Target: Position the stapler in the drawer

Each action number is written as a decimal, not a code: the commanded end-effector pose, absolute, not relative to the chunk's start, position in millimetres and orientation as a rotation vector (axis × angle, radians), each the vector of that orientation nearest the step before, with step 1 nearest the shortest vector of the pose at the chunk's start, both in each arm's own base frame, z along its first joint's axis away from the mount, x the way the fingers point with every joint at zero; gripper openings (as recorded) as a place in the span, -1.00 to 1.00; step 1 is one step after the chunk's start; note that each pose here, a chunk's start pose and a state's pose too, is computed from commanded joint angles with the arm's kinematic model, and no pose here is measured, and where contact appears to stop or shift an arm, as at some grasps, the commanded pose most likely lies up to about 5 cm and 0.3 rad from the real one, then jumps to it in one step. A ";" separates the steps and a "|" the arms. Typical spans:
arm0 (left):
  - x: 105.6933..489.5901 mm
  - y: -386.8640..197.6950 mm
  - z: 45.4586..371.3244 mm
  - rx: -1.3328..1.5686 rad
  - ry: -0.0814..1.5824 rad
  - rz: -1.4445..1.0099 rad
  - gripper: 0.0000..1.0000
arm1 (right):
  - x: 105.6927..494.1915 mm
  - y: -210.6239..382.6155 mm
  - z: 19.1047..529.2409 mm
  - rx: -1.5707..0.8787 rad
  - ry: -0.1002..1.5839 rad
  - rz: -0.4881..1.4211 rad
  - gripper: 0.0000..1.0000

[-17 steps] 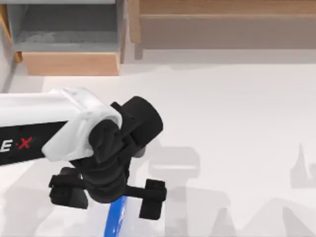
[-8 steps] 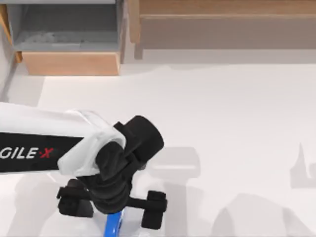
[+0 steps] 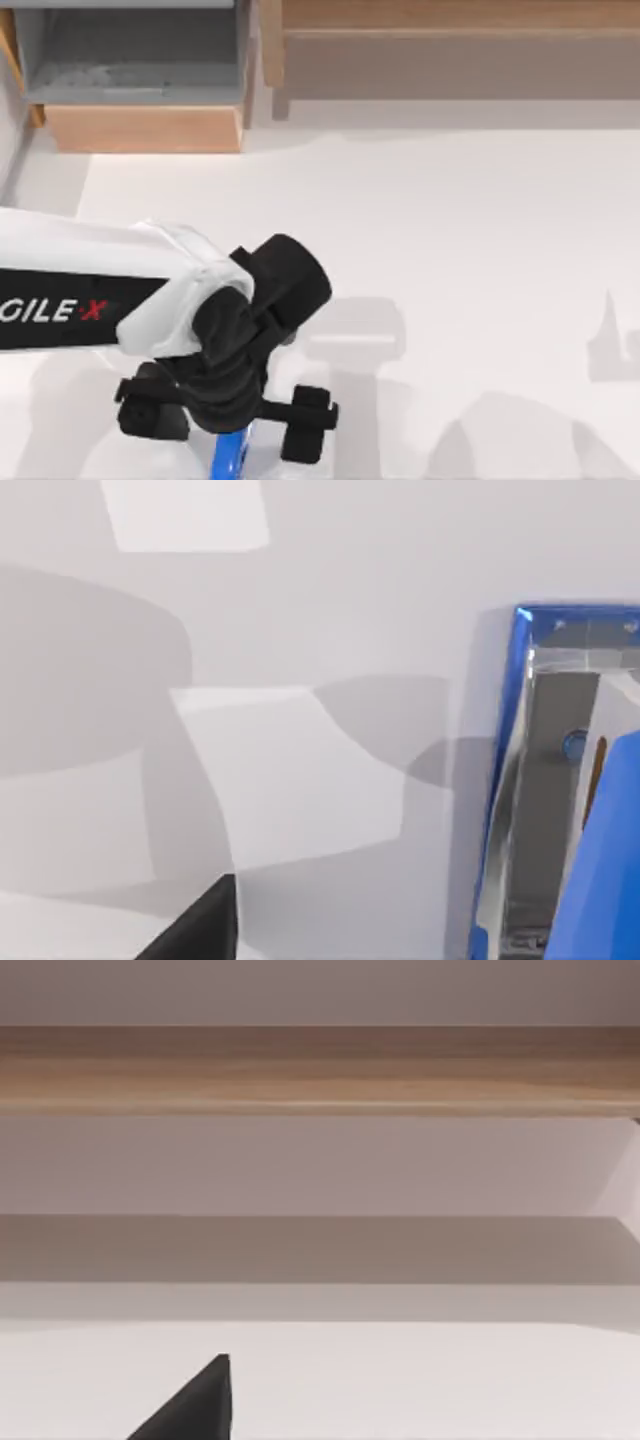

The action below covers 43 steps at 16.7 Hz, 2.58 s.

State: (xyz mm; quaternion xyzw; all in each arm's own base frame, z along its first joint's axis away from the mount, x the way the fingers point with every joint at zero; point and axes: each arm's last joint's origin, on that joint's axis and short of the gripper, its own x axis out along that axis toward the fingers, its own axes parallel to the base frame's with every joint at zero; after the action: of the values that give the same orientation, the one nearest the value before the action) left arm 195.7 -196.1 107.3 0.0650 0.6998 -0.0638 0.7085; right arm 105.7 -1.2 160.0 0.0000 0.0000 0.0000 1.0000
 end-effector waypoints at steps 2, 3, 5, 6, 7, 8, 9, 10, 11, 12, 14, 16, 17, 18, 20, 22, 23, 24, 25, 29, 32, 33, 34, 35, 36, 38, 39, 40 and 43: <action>195.7 -196.1 107.3 0.144 1.554 -0.142 -0.21 | 105.7 -1.2 160.0 0.000 0.000 0.000 1.00; 195.7 -196.1 107.3 0.144 1.554 -0.142 -0.36 | 105.7 -1.2 160.0 0.000 0.000 0.000 1.00; 195.7 -196.1 107.3 0.144 1.554 -0.142 -0.66 | 105.7 -1.2 160.0 0.000 0.000 0.000 1.00; 195.7 -196.1 107.3 0.144 1.554 -0.142 -0.81 | 105.7 -1.2 160.0 0.000 0.000 0.000 1.00; 195.7 -196.1 107.3 0.144 1.554 -0.142 -0.96 | 105.7 -1.2 160.0 0.000 0.000 0.000 1.00; 195.7 -196.1 107.3 0.144 1.554 -0.142 -1.00 | 105.7 -1.2 160.0 0.000 0.000 0.000 1.00; 195.7 -196.1 107.3 0.144 1.554 -0.142 -1.00 | 105.7 -1.2 160.0 0.000 0.000 0.000 1.00; 195.7 -196.1 107.3 0.144 1.554 -0.142 -1.00 | 105.7 -1.2 160.0 0.000 0.000 0.000 1.00; 195.7 -196.1 107.3 0.144 1.554 -0.142 -1.00 | 105.7 -1.2 160.0 0.000 0.000 0.000 1.00; 195.7 -196.1 107.3 0.144 1.554 -0.142 -1.00 | 105.7 -1.2 160.0 0.000 0.000 0.000 1.00; 195.7 -196.1 107.3 0.144 1.554 -0.142 -1.00 | 105.7 -1.2 160.0 0.000 0.000 0.000 1.00; 196.3 -196.0 113.6 0.145 1.539 -0.149 -1.00 | 105.7 -1.2 160.0 0.000 0.000 0.000 1.00; 196.6 -196.3 115.0 0.144 1.538 -0.150 -1.00 | 105.7 -1.2 160.0 0.000 0.000 0.000 1.00; 197.1 -196.9 119.1 0.142 1.535 -0.152 -1.00 | 105.7 -1.2 160.0 0.000 0.000 0.000 1.00; 197.0 -196.8 127.5 0.143 1.537 -0.151 -1.00 | 105.7 -1.2 160.0 0.000 0.000 0.000 1.00; 196.0 -195.8 135.8 0.150 1.547 -0.144 -1.00 | 105.7 -1.2 160.0 0.000 0.000 0.000 1.00; 196.1 -195.8 140.7 0.148 1.544 -0.146 -1.00 | 105.7 -1.2 160.0 0.000 0.000 0.000 1.00; 196.3 -196.0 143.6 0.145 1.539 -0.149 -1.00 | 105.7 -1.2 160.0 0.000 0.000 0.000 1.00; 196.3 -196.0 143.6 0.145 1.539 -0.149 -1.00 | 105.7 -1.2 160.0 0.000 0.000 0.000 1.00; 199.5 -195.3 144.2 0.149 1.533 -0.147 -1.00 | 105.7 -1.2 160.0 0.000 0.000 0.000 1.00; 229.3 -187.9 165.7 0.153 1.444 -0.140 -1.00 | 105.7 -1.2 160.0 0.000 0.000 0.000 1.00; 244.9 -182.3 177.6 0.159 1.399 -0.133 -1.00 | 105.7 -1.2 160.0 0.000 0.000 0.000 1.00; 262.7 -174.6 191.7 0.170 1.349 -0.122 -1.00 | 105.7 -1.2 160.0 0.000 0.000 0.000 1.00; 282.1 -164.3 207.9 0.185 1.296 -0.106 -1.00 | 105.7 -1.2 160.0 0.000 0.000 0.000 1.00; 302.3 -151.2 225.9 0.205 1.242 -0.084 -1.00 | 105.7 -1.2 160.0 0.000 0.000 0.000 1.00; 342.3 -116.5 266.2 0.253 1.139 -0.023 -1.00 | 105.7 -1.2 160.0 0.000 0.000 0.000 1.00; 360.2 -95.6 286.9 0.280 1.095 0.014 -1.00 | 105.7 -1.2 160.0 0.000 0.000 0.000 1.00; 376.1 -72.8 305.7 0.307 1.060 0.054 -1.00 | 105.7 -1.2 160.0 0.000 0.000 0.000 1.00; 411.9 2.1 339.5 0.367 1.037 0.172 -1.00 | 105.7 -1.2 160.0 0.000 0.000 0.000 1.00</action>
State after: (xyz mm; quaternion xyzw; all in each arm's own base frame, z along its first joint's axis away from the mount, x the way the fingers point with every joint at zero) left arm 411.9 2.1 339.5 0.1741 0.4921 0.0816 0.8491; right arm 105.7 -1.2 160.0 0.0000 0.0000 0.0000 1.0000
